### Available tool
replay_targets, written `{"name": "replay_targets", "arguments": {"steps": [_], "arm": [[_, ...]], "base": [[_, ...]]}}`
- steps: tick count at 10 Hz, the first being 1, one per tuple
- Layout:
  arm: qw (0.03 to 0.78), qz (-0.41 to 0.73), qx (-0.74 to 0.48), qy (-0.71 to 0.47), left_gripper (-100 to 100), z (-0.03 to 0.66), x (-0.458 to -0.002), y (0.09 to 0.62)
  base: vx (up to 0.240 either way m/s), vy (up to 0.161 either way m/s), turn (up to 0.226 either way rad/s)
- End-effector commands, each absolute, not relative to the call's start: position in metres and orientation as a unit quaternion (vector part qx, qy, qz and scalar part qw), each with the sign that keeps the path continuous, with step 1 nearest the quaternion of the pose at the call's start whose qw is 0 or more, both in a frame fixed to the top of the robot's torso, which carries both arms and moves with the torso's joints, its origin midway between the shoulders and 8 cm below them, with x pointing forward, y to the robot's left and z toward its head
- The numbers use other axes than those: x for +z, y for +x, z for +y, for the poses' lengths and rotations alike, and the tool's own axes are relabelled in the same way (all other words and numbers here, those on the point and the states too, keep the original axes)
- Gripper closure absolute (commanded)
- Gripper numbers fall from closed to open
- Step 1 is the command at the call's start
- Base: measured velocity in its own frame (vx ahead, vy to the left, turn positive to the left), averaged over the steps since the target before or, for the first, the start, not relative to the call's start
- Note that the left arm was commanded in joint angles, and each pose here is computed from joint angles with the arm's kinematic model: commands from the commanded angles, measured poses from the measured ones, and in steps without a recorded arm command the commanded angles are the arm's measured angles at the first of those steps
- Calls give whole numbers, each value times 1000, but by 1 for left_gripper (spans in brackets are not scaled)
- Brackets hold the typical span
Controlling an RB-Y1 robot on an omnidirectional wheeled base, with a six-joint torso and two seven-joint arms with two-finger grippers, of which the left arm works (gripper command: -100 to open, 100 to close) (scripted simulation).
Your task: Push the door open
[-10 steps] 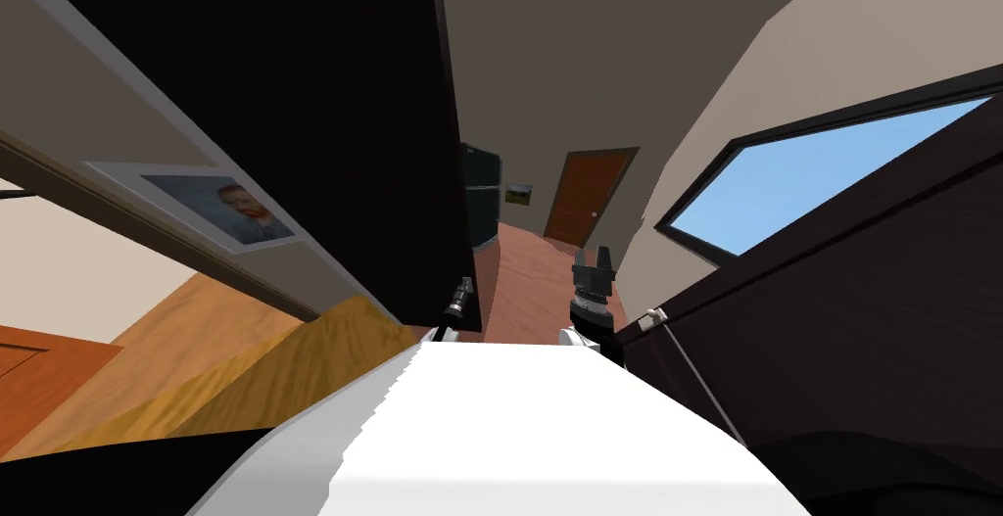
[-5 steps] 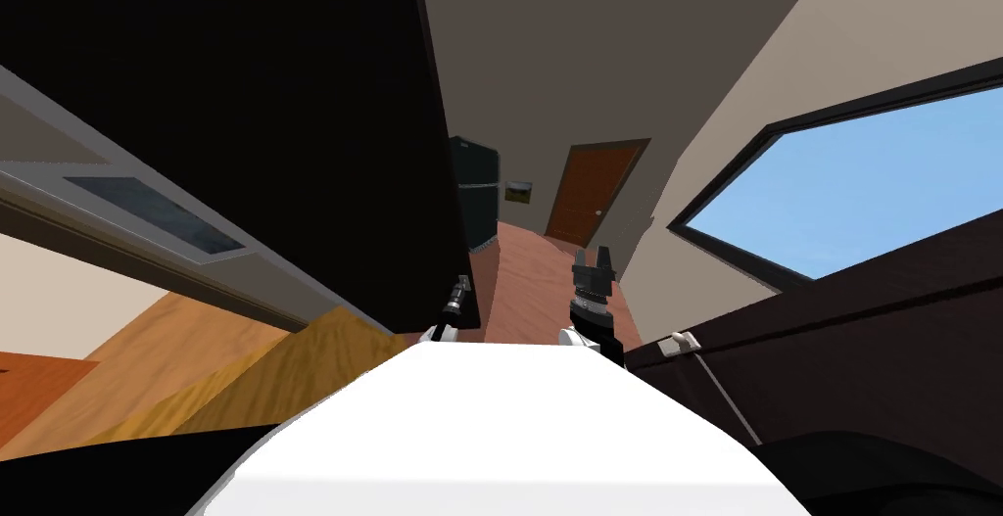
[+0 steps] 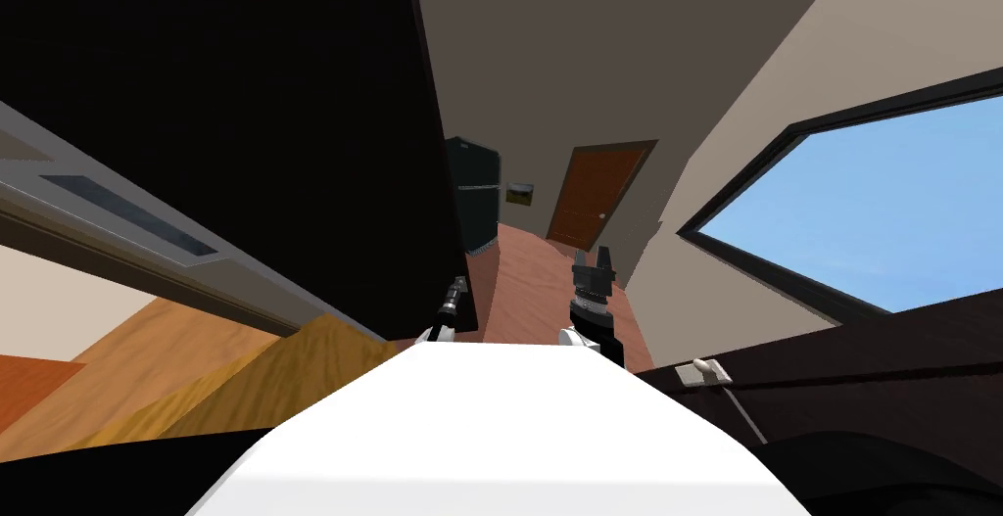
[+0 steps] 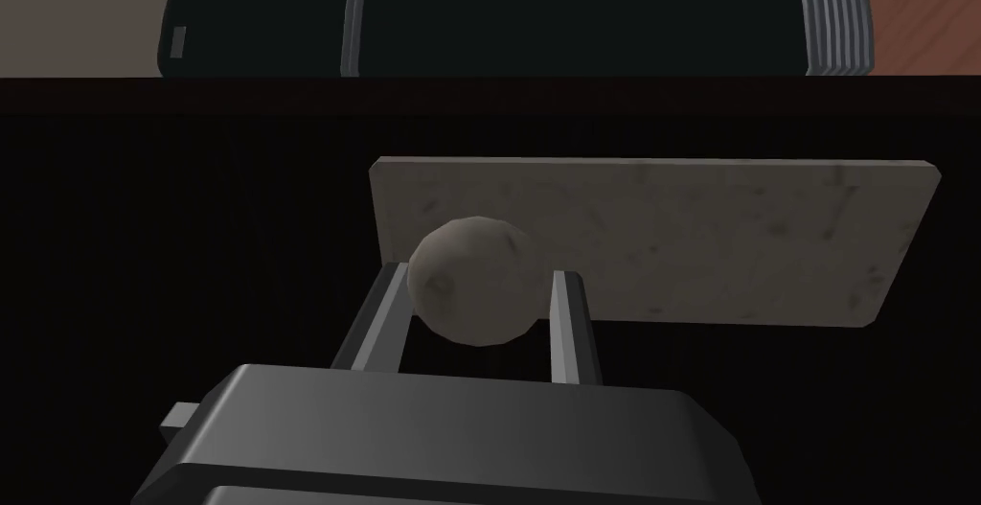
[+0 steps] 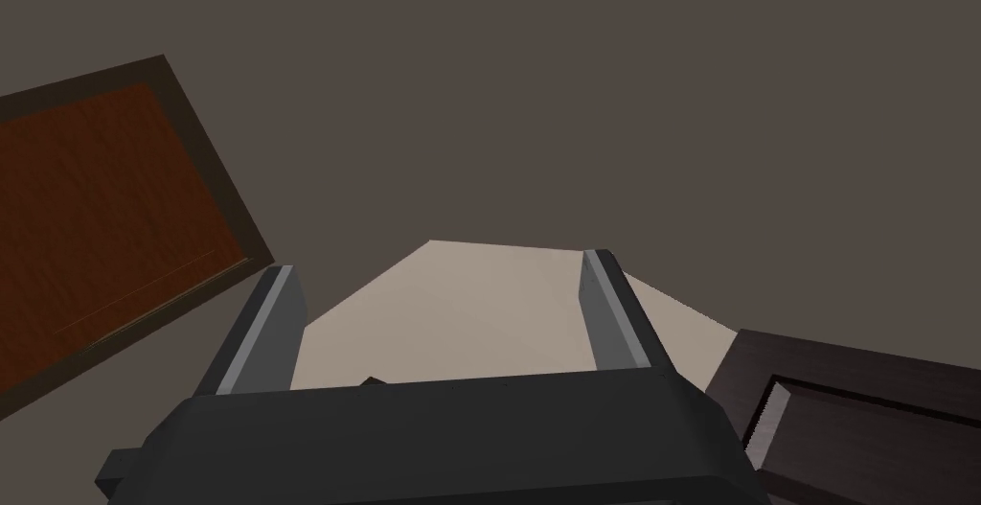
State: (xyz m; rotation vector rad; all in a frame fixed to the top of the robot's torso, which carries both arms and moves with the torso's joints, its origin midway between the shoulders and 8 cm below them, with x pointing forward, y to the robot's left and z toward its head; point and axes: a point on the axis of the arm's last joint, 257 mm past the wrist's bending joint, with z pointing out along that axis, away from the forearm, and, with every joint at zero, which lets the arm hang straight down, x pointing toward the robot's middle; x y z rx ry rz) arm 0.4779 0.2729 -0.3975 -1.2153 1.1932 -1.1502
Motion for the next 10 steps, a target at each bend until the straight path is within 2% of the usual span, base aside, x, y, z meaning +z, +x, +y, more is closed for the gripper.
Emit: {"name": "replay_targets", "arguments": {"steps": [1, 8, 10], "arm": [[533, 484, -472, -509, 100, 295, -389, 482], [554, 457, -447, -533, 100, 330, -388, 479], [554, 457, -447, -533, 100, 330, -388, 479]], "base": [[164, -42, 25], [152, -61, 33], [35, 13, -7]]}}
